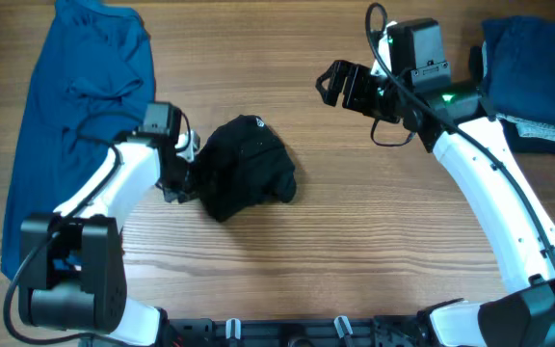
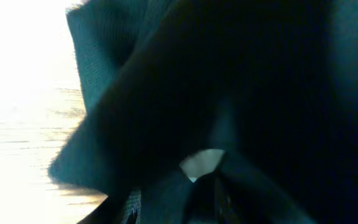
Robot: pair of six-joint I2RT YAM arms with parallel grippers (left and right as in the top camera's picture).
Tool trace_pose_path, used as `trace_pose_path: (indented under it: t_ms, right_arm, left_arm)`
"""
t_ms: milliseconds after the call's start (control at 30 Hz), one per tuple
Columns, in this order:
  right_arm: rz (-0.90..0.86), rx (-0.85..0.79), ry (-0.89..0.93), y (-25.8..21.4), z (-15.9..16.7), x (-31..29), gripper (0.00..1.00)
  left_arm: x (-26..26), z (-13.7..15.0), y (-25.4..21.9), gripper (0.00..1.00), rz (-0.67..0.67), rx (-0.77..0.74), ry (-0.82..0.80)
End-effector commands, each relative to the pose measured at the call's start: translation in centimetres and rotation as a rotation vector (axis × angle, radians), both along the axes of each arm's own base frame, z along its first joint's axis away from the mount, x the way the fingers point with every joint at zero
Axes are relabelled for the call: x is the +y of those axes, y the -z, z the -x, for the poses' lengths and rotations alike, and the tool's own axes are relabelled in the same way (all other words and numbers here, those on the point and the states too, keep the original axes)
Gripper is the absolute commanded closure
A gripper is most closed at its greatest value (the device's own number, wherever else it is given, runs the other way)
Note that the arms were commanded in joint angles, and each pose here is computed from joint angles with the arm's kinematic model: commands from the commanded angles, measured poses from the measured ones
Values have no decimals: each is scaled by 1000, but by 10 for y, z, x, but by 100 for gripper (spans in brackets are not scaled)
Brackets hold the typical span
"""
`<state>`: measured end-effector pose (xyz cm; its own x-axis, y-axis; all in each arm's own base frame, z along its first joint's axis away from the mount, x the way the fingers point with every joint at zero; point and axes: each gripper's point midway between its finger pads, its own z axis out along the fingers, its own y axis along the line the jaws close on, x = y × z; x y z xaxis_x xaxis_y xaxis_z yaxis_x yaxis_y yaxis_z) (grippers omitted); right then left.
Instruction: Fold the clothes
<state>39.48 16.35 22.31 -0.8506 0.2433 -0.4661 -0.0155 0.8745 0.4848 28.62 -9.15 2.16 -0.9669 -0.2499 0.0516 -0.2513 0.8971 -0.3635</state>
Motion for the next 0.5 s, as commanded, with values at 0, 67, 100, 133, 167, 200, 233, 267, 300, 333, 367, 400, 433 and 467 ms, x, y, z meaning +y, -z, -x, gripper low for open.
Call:
trace_pose_path:
  t_ms: [0, 67, 100, 133, 167, 200, 233, 267, 300, 333, 367, 400, 433, 467]
  right_arm:
    - [20, -9, -34, 3, -1, 1, 1]
    - [20, -9, -34, 3, -1, 1, 1]
    - [20, -9, -34, 3, -1, 1, 1]
    - [19, -9, -34, 3, -1, 1, 1]
    - [19, -9, -34, 3, -1, 1, 1]
    - [19, -10, -34, 3, -1, 1, 0]
    - [19, -10, -34, 3, -1, 1, 1]
    - [19, -9, -35, 3, -1, 1, 0]
    - [18, -9, -36, 3, -1, 1, 1]
    - [17, -9, -36, 3, -1, 1, 1]
    - [18, -9, -37, 3, -1, 1, 1]
    - [18, -9, -37, 3, -1, 1, 1]
    - [18, -10, -37, 3, -1, 1, 1]
    - [18, -11, -37, 3, -1, 1, 1]
  left_arm:
    - [-4, 15, 14, 62, 46, 28, -37]
    - [-1, 17, 21, 62, 29, 21, -39]
    - [1, 18, 24, 62, 13, 16, -40]
    - [5, 18, 27, 62, -10, 13, -42]
    - [9, 18, 28, 61, -35, 11, -44]
    - [12, 17, 29, 60, -54, 9, -46]
    - [15, 17, 30, 58, -68, 7, -48]
    - [17, 17, 31, 54, -84, 5, -50]
    - [20, 17, 31, 48, -98, 6, -50]
    - [23, 18, 32, 40, -115, 9, -52]
    - [26, 19, 33, 29, -135, 11, -53]
    - [29, 19, 34, 19, -153, 12, -54]
    - [31, 19, 34, 16, -165, 10, -56]
    - [32, 17, 34, 16, -168, 4, -56]
